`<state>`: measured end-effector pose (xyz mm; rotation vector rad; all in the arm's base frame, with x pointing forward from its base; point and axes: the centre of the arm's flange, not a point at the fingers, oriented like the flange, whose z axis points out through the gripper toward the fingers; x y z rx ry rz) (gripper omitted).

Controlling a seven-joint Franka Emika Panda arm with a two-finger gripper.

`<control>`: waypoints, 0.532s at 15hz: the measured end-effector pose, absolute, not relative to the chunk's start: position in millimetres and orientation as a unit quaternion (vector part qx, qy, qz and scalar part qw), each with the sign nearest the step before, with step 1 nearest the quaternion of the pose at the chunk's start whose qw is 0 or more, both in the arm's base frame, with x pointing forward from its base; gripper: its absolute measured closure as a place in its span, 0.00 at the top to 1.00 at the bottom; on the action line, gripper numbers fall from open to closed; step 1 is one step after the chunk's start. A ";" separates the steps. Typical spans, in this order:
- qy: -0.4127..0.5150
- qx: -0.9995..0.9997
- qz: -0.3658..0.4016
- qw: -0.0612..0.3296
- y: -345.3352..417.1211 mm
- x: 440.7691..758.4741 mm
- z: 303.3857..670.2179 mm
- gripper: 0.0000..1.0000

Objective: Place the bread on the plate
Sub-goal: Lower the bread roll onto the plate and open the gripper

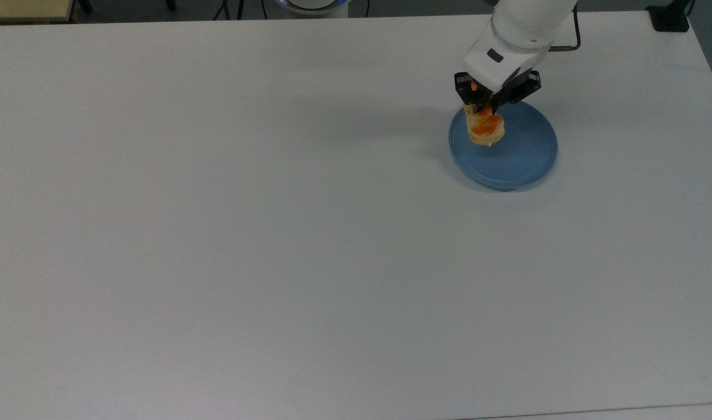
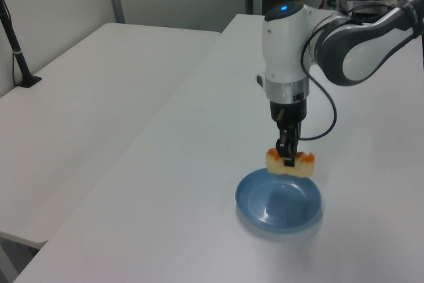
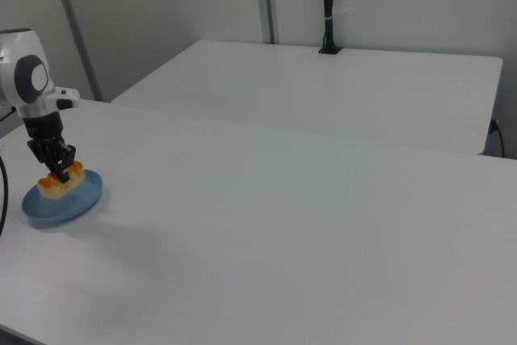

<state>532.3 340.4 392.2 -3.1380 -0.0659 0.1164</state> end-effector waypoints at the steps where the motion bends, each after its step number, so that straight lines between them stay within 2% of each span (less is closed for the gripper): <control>1: -0.017 -0.999 0.035 0.005 347.1 533.9 387.2 0.24; 6: -0.008 -0.999 0.026 0.027 374.5 537.3 354.9 0.28; 8: -0.013 -0.999 0.025 0.022 376.5 539.2 346.0 0.44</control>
